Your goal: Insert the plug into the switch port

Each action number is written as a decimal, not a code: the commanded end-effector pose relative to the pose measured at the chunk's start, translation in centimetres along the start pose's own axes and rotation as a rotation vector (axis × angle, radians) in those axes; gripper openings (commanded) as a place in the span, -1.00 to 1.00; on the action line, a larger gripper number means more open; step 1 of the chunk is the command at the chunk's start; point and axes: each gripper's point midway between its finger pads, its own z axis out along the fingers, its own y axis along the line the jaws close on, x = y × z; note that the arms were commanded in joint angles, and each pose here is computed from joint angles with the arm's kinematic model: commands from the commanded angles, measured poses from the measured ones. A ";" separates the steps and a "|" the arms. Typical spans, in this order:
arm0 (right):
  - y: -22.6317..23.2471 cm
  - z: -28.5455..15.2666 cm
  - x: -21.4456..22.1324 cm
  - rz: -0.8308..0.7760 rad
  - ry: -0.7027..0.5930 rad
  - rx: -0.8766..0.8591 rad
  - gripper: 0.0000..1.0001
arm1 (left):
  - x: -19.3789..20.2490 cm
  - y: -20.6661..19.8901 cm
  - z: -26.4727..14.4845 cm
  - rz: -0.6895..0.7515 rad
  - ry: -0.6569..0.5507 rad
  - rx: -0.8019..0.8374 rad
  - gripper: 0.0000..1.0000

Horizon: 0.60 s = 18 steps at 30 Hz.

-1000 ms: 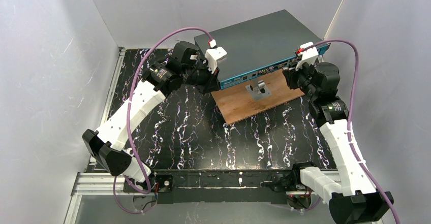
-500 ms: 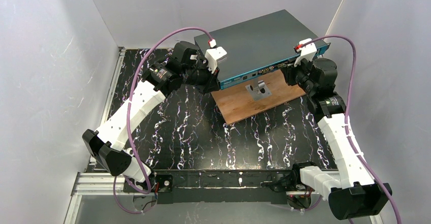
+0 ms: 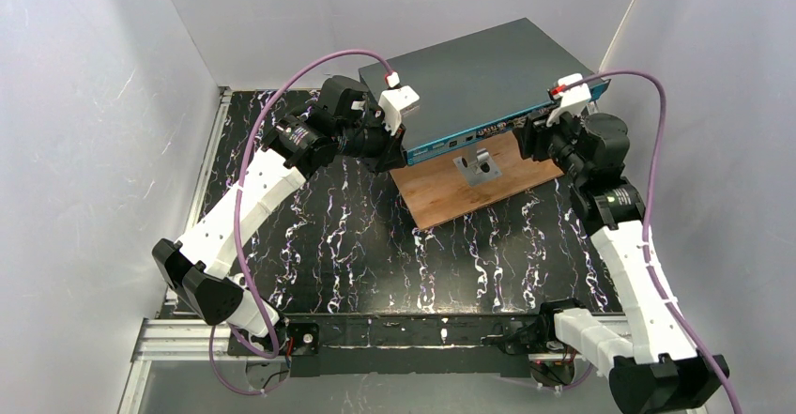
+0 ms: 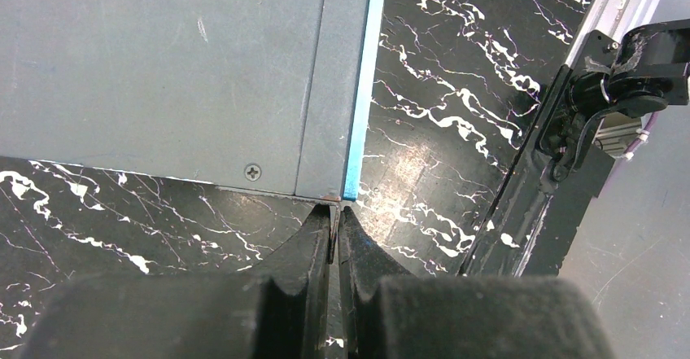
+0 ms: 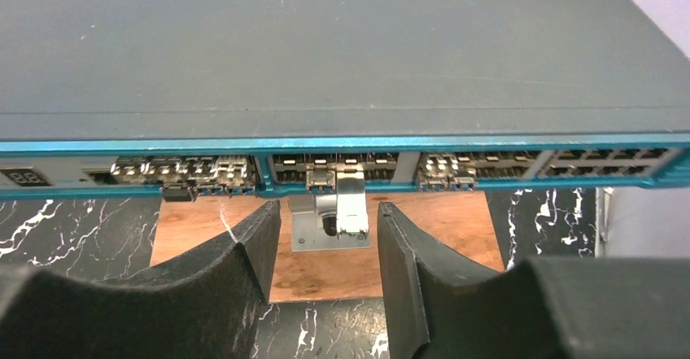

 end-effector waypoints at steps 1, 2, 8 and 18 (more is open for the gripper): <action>-0.7 -2.8 -3.6 -0.012 -0.093 0.067 0.11 | -1.4 -0.6 -1.2 0.002 -0.035 0.011 -1.00; -1.0 -3.1 -3.2 -0.015 -0.077 0.087 0.11 | -1.4 -0.6 -1.2 0.001 -0.036 0.012 -1.00; -2.3 -3.8 -0.9 -0.003 -0.001 0.173 -0.24 | -1.6 -0.4 -1.1 0.006 -0.038 0.007 -1.00; -1.0 -2.0 -1.4 0.025 -0.030 0.087 -0.97 | -1.8 -0.4 -1.2 0.015 -0.043 0.004 -1.00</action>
